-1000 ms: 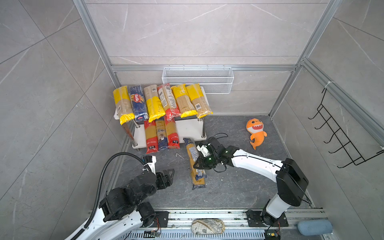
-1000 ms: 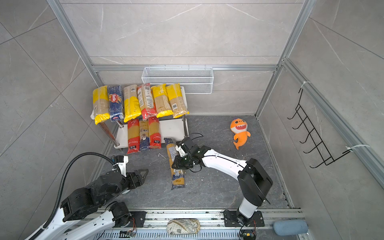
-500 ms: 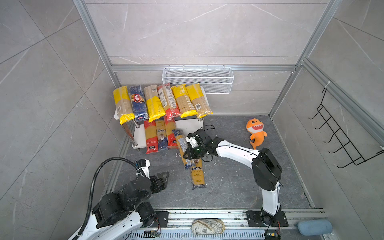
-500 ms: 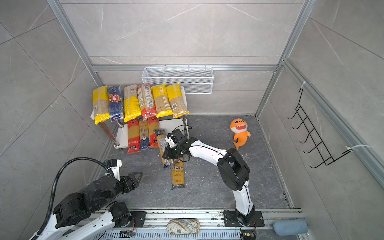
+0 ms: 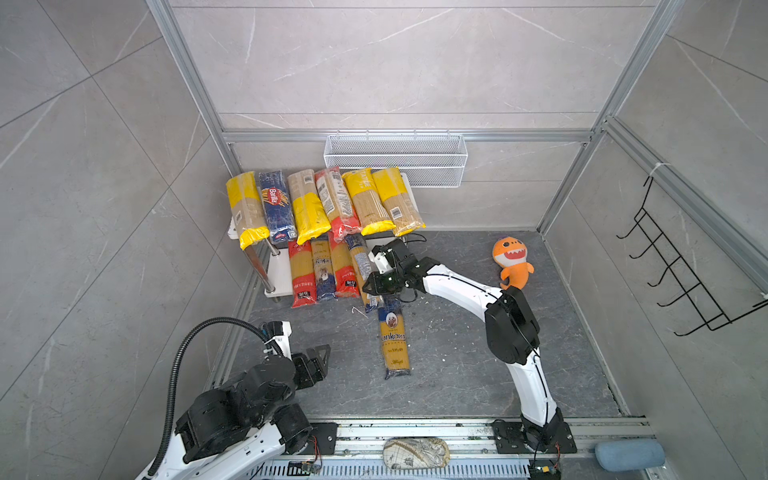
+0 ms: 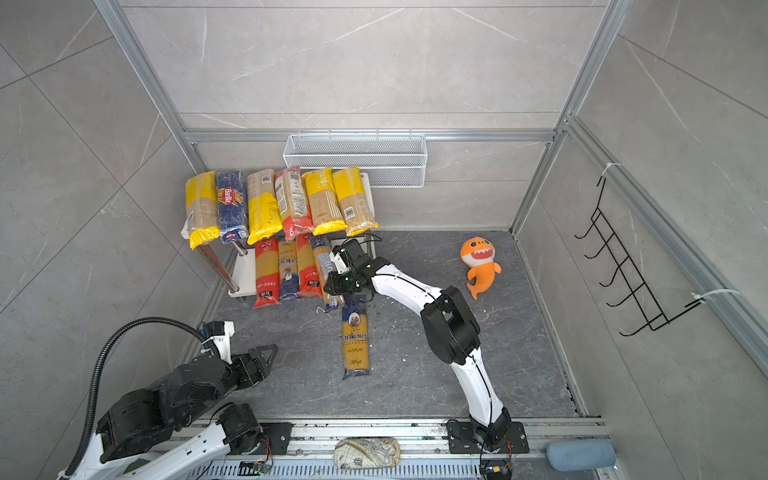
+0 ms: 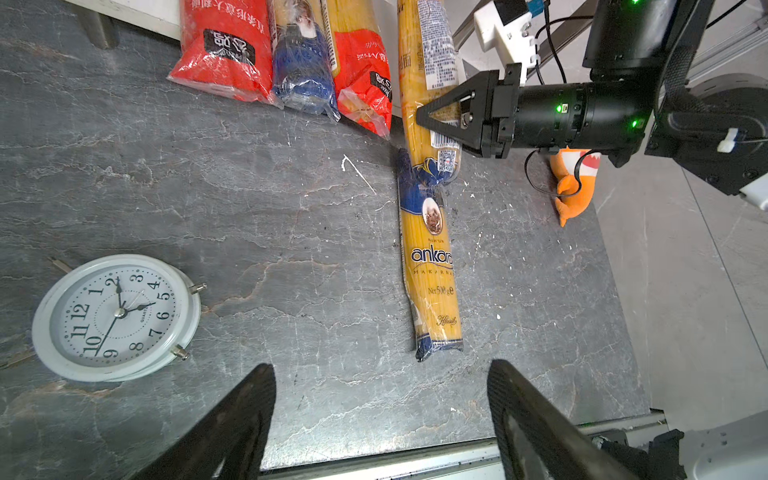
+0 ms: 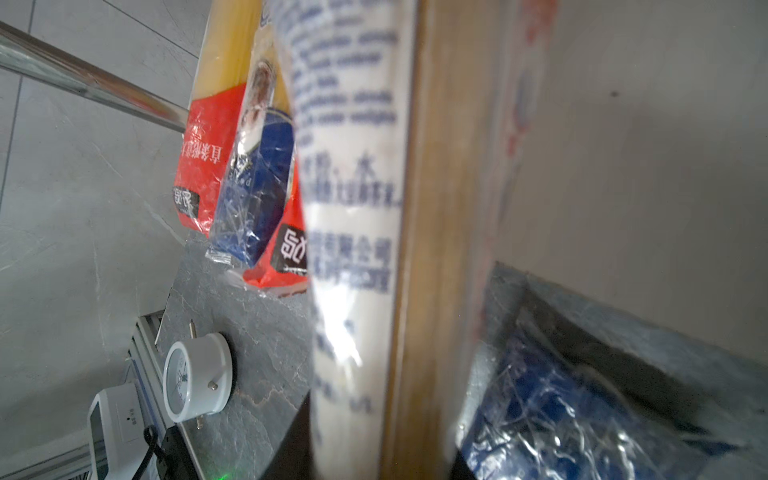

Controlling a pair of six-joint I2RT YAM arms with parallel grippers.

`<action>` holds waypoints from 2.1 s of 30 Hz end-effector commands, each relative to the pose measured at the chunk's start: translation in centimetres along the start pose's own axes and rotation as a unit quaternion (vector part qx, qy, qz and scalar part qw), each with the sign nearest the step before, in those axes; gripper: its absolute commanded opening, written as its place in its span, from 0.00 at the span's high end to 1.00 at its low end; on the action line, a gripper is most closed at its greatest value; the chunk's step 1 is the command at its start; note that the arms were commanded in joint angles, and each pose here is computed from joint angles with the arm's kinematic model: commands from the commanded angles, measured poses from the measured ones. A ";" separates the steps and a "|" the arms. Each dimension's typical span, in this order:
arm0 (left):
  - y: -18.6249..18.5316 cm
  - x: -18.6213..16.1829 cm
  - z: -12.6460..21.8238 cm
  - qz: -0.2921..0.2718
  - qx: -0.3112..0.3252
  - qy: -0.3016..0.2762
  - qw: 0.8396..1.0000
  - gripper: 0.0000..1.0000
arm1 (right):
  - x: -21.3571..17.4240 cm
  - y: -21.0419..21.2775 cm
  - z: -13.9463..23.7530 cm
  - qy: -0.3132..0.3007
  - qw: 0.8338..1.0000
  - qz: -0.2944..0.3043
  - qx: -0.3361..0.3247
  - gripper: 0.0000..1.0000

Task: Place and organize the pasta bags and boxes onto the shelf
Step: 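Carry the clear-wrapped pack to the lower tier beside the red pack, then stand the pack on the lower tier, open the right gripper and withdraw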

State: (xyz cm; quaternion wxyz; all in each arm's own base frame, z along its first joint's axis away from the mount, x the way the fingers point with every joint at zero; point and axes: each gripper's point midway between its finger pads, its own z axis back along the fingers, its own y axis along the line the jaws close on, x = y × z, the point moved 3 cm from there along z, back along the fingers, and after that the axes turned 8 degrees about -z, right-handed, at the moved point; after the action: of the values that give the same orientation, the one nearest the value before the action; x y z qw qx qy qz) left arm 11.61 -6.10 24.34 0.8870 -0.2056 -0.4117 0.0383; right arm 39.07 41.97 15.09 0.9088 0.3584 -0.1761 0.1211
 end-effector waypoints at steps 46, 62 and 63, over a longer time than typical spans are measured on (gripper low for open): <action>-1.7 1.1 -0.3 -0.007 -0.007 0.005 1.000 0.18 | 7.2 -1.5 -1.9 -0.057 0.998 0.026 -0.003 0.35; -2.2 1.2 -0.2 -0.002 -0.024 0.003 1.000 0.18 | 5.3 -1.3 0.2 -0.062 0.998 0.020 0.007 0.33; -2.2 1.2 -0.2 -0.002 -0.024 0.004 1.000 0.18 | 5.1 -1.3 0.4 -0.061 0.998 0.020 0.007 0.21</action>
State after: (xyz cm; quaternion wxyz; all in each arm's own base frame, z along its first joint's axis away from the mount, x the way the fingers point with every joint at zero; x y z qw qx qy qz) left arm 12.18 -7.50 24.32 0.8966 -0.2014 -0.3935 0.0283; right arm 44.73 41.25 13.62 0.9053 0.3466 -0.2188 0.1112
